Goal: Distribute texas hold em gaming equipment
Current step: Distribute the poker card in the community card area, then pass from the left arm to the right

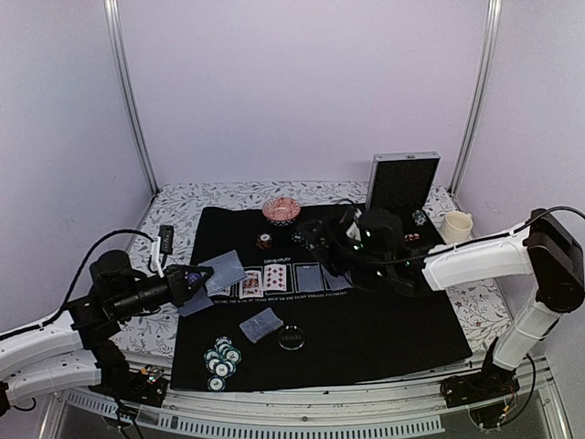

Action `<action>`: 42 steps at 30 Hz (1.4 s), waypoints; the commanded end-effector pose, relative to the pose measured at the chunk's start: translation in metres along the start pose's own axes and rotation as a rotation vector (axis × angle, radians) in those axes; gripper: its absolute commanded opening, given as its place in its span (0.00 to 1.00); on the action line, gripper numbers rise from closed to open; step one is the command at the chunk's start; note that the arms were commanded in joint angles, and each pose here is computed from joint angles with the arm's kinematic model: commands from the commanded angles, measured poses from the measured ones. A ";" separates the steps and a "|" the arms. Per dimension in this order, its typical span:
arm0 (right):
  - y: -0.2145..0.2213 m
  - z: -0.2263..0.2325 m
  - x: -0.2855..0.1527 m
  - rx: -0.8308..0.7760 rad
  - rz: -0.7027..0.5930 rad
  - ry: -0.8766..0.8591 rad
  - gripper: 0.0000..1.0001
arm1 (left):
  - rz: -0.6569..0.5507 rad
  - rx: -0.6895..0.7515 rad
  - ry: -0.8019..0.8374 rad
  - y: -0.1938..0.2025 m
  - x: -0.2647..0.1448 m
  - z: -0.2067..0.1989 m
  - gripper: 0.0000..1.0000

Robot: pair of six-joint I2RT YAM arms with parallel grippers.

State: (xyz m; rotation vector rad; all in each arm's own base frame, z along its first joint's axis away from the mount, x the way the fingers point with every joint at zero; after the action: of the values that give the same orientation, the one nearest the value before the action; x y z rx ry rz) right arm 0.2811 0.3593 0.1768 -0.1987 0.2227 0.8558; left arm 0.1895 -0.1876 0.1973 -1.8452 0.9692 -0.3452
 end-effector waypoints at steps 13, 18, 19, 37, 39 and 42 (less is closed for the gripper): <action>0.154 0.123 0.015 -1.089 0.559 -0.465 0.81 | -0.268 0.031 0.334 -0.042 -0.037 -0.053 0.00; 0.156 0.109 0.017 -1.072 0.593 -0.437 0.66 | -0.276 0.013 0.381 -0.041 -0.038 -0.057 0.00; 0.157 0.106 0.016 -1.071 0.597 -0.438 0.58 | -0.271 0.009 0.376 -0.040 -0.037 -0.056 0.00; 0.127 0.001 0.024 -0.744 0.751 0.109 0.02 | -0.060 -0.029 -0.215 -0.013 -0.019 0.027 0.90; 0.131 -0.014 0.022 -0.688 0.787 0.136 0.02 | -0.077 -0.029 -0.248 -0.015 -0.023 0.031 0.92; 0.136 -0.031 0.028 -0.632 0.823 0.173 0.02 | -0.105 -0.028 -0.268 -0.019 -0.028 0.033 0.93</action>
State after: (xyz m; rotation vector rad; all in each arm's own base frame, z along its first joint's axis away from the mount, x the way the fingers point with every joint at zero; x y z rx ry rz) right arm 0.2029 0.4628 0.1668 -0.8884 -0.0081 1.6455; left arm 0.1947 -0.1600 0.1989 -1.9163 0.8120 -0.2173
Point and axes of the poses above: each gripper's point midway between its finger pads, its own x axis out along the fingers, its own z axis along the line the jaws close on, y = z × x, the point moved 3 cm from there along -x, back along the fingers, and after that the axes turned 6 degrees about x, right-handed, at the moved point
